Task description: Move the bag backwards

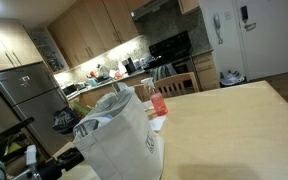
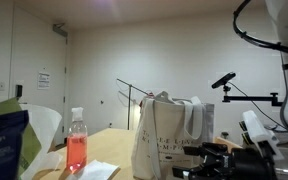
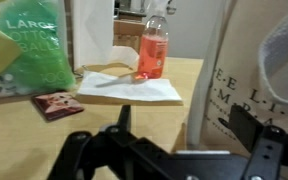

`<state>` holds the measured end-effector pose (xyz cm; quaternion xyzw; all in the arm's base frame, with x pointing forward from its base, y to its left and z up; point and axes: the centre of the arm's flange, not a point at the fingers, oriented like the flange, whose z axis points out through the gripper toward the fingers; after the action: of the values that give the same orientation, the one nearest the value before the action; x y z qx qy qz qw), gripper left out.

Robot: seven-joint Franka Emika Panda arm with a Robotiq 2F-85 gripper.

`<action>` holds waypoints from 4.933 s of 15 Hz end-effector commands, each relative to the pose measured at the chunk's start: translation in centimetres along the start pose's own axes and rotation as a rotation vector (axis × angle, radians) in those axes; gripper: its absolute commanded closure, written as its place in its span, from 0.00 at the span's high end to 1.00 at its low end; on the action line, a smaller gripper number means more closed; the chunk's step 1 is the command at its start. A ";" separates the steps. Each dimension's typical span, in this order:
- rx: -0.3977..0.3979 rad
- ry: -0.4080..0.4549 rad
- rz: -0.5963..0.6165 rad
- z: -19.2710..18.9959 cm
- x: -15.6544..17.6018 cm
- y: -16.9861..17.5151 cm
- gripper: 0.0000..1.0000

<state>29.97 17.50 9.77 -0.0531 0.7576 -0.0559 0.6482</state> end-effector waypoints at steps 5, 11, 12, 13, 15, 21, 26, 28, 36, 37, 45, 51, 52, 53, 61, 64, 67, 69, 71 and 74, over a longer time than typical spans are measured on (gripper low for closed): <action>-0.142 0.009 0.159 -0.1 -10.4 -1.6 1.00; -0.116 -0.030 0.117 -1.7 -14.5 -1.8 1.00; -0.096 -0.053 0.107 -1.9 -15.0 -2.2 1.00; -0.064 -0.074 0.092 -1.7 -15.4 -2.5 1.00; -0.010 -0.083 0.085 -1.3 -15.9 -3.3 1.00; 0.029 -0.073 0.110 3.2 -16.0 -2.7 1.00; -0.015 -0.038 0.110 3.6 -15.3 -1.8 1.00; 0.014 -0.034 0.095 3.8 -15.0 -1.8 1.00; 0.101 -0.073 0.076 2.6 -15.9 -2.6 1.00; 0.116 -0.081 0.078 2.4 -16.1 -3.0 1.00; 0.138 -0.022 0.128 5.8 -14.4 -4.8 1.00; 0.086 0.015 0.152 7.4 -13.2 -4.4 0.99; 0.073 0.014 0.153 7.6 -13.2 -4.2 0.74; 0.064 0.014 0.156 7.7 -13.3 -4.0 0.74; 0.030 -0.012 0.171 7.8 -14.0 -3.5 0.16; 0.023 -0.023 0.185 7.6 -14.2 -3.4 0.00; 0.019 -0.041 0.209 7.4 -14.8 -3.3 0.01; 0.015 -0.064 0.219 7.1 -15.3 -3.3 0.01; 0.007 -0.088 0.230 7.0 -16.2 -3.3 0.01; -0.027 -0.133 0.249 7.2 -17.7 -3.2 0.01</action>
<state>39.58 16.80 23.70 0.0306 0.7396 0.0069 0.6723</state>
